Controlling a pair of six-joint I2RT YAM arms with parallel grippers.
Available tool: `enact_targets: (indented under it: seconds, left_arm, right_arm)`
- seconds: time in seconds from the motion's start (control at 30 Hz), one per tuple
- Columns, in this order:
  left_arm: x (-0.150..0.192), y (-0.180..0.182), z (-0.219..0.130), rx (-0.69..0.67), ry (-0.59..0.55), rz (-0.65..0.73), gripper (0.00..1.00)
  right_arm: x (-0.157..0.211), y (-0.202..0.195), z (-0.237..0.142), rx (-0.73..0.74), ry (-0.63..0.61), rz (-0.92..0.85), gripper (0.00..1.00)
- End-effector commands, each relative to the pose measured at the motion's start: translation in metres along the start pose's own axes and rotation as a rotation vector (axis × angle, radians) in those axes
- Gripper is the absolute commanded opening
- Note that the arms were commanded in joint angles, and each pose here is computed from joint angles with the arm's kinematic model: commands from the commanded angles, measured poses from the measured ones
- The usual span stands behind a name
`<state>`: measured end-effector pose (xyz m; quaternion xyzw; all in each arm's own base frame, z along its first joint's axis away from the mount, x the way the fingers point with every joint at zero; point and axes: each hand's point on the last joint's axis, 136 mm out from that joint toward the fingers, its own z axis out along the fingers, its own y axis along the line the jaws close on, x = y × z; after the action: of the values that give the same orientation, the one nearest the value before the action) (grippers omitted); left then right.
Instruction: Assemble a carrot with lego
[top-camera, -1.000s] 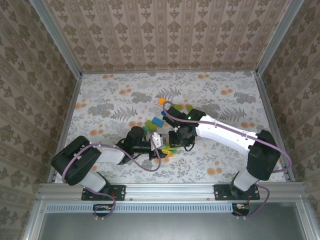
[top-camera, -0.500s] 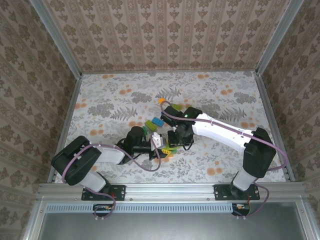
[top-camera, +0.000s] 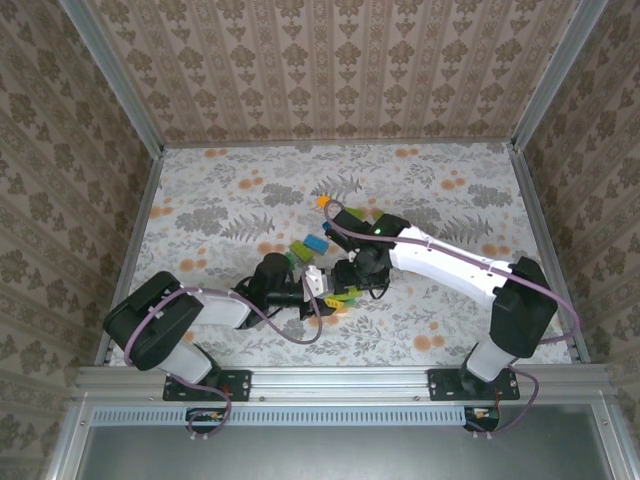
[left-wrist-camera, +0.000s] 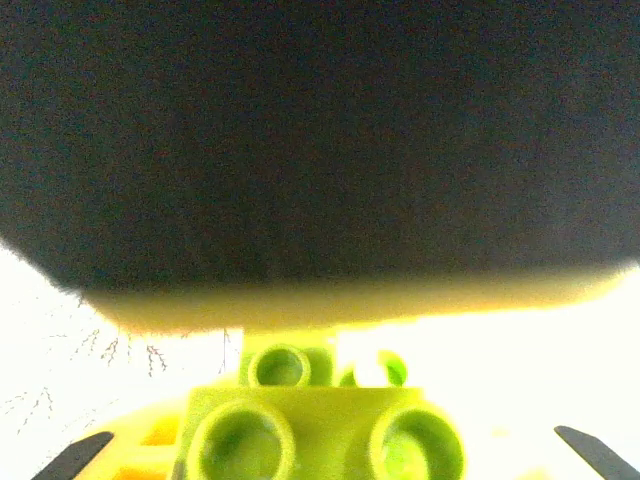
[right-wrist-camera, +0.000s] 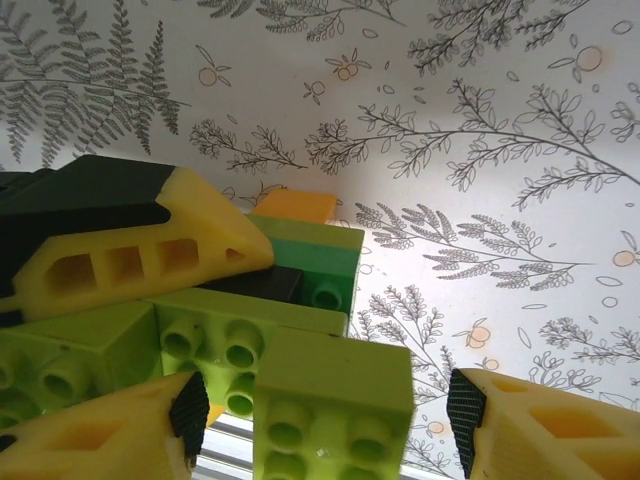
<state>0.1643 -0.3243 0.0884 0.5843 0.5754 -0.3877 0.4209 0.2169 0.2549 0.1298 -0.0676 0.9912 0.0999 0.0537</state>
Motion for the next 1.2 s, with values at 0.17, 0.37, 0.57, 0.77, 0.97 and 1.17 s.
enact_targets:
  seconds: [0.17, 0.37, 0.57, 0.77, 0.97, 1.17]
  left_arm:
    - [0.025, -0.003, 0.004, 0.005, 0.092, -0.04, 0.33]
    - [0.025, -0.002, 0.005, 0.005, 0.093, -0.04, 0.33]
    - [0.026, -0.002, 0.004, 0.006, 0.094, -0.041, 0.33]
    - [0.026, -0.002, 0.005, 0.006, 0.095, -0.04, 0.33]
    - [0.026, -0.002, 0.005, 0.006, 0.095, -0.041, 0.33]
    - [0.027, -0.002, 0.006, 0.007, 0.097, -0.042, 0.33]
  right_arm:
    - [-0.013, -0.004, -0.054, -0.072, -0.135, -0.024, 0.67]
    - [-0.013, -0.003, -0.053, -0.076, -0.12, -0.025, 0.28]
    - [-0.007, 0.001, -0.035, -0.076, -0.054, -0.027, 0.07]
    - [-0.002, 0.004, -0.021, -0.068, -0.012, -0.033, 0.03]
    - [0.004, 0.001, -0.014, -0.05, 0.016, -0.037, 0.03]
    - [0.011, 0.0, -0.005, -0.03, 0.048, -0.046, 0.04]
